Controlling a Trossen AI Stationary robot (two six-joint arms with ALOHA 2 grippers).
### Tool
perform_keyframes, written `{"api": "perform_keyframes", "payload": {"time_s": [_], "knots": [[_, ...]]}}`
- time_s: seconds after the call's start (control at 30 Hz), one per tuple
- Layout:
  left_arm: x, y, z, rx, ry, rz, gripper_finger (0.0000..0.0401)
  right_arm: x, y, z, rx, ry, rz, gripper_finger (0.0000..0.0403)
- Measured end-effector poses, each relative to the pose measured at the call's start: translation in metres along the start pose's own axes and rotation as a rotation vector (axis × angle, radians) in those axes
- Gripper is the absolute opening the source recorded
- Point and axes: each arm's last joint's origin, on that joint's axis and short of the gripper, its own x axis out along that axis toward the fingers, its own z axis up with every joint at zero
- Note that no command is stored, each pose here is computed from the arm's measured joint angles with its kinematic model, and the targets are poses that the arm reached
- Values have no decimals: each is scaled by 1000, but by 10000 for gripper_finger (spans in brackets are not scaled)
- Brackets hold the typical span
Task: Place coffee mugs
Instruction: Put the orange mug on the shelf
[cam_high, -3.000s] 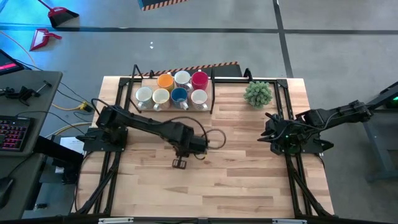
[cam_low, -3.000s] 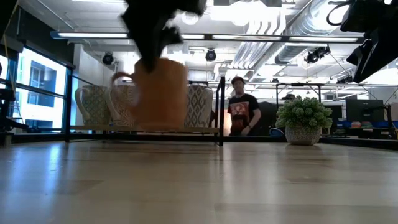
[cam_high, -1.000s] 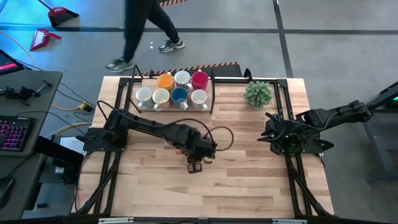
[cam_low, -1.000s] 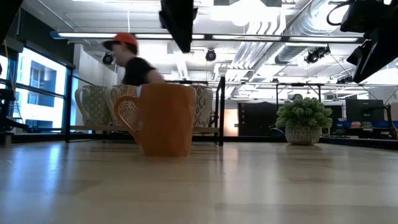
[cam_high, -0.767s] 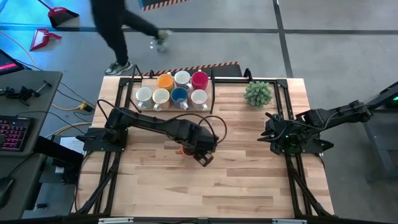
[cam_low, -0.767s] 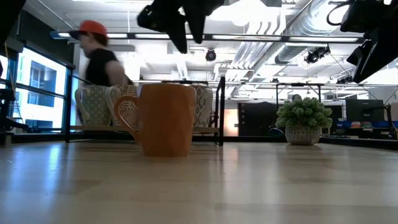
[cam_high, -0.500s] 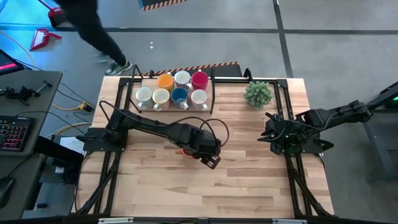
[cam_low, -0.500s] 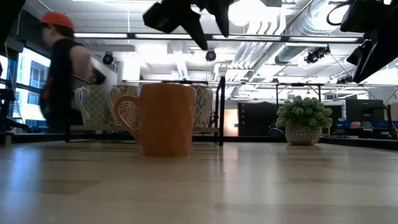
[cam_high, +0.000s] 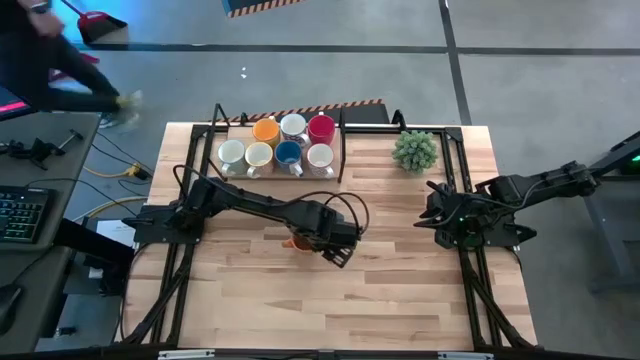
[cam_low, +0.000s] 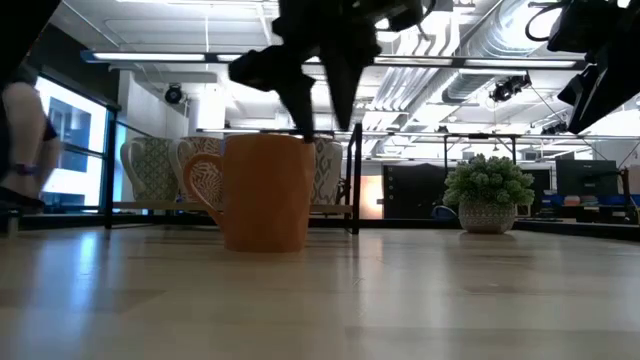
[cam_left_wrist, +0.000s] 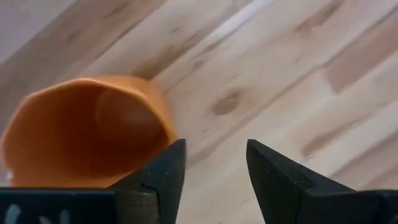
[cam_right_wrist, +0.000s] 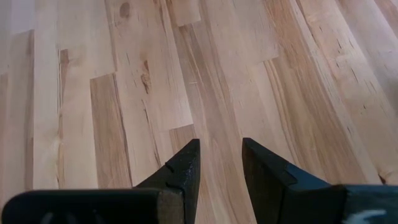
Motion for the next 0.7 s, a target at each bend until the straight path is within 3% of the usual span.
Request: {"api": "perform_keyframes", "payload": {"time_s": [0.5, 0.7], "knots": [[-4, 7, 8, 35, -37, 40, 161, 0, 0, 0, -7, 0, 0, 99], [-10, 22, 8, 29, 0, 150, 161, 0, 0, 0, -7, 0, 0, 99]]}}
